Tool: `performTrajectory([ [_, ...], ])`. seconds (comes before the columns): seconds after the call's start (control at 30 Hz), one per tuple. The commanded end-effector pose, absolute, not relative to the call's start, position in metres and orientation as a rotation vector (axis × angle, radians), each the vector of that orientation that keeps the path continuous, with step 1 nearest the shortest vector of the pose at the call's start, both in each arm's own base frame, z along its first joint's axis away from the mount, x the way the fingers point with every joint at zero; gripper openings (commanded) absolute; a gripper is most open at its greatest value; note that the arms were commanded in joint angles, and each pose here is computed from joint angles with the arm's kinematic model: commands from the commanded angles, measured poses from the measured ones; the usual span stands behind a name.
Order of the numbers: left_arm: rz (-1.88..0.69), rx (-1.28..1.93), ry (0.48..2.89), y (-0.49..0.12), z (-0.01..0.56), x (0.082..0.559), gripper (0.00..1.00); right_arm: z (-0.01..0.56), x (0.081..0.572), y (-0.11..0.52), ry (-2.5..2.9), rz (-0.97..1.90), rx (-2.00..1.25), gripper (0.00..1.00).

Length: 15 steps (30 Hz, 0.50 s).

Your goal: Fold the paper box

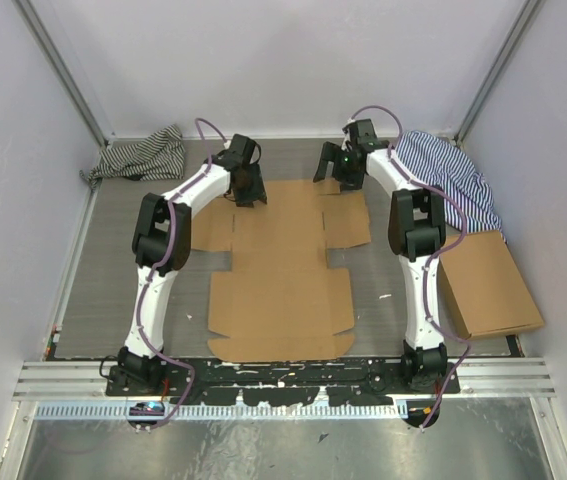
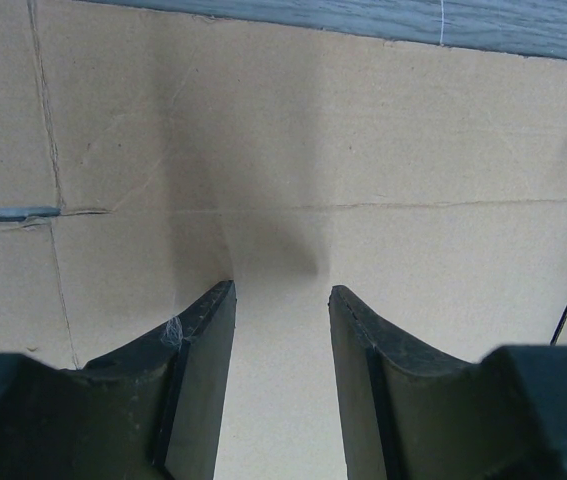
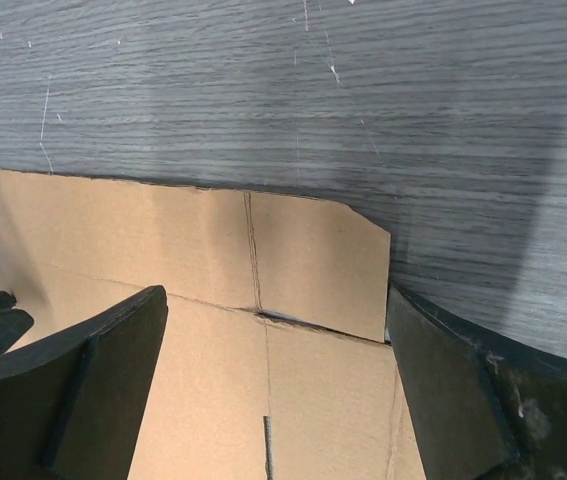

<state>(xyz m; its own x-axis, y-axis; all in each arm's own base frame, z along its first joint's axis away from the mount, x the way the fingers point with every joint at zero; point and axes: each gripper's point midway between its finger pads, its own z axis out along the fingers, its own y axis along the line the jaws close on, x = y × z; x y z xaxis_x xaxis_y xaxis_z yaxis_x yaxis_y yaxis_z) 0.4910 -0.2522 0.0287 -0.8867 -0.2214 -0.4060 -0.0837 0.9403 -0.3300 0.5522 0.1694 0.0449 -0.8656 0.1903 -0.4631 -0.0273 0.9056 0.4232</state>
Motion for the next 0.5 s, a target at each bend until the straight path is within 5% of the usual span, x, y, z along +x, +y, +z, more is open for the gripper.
performTrajectory([
  [0.0, -0.333, -0.228, 2.794, -0.243, -0.017, 0.465, 0.50, 0.087, 0.555, 0.187, 2.460, 0.674, 0.049, 0.95],
  [0.47, -0.331, -0.231, 2.796, -0.242, -0.018, 0.463, 0.50, 0.134, 0.543, 0.219, 2.379, 0.750, -0.033, 0.95],
])
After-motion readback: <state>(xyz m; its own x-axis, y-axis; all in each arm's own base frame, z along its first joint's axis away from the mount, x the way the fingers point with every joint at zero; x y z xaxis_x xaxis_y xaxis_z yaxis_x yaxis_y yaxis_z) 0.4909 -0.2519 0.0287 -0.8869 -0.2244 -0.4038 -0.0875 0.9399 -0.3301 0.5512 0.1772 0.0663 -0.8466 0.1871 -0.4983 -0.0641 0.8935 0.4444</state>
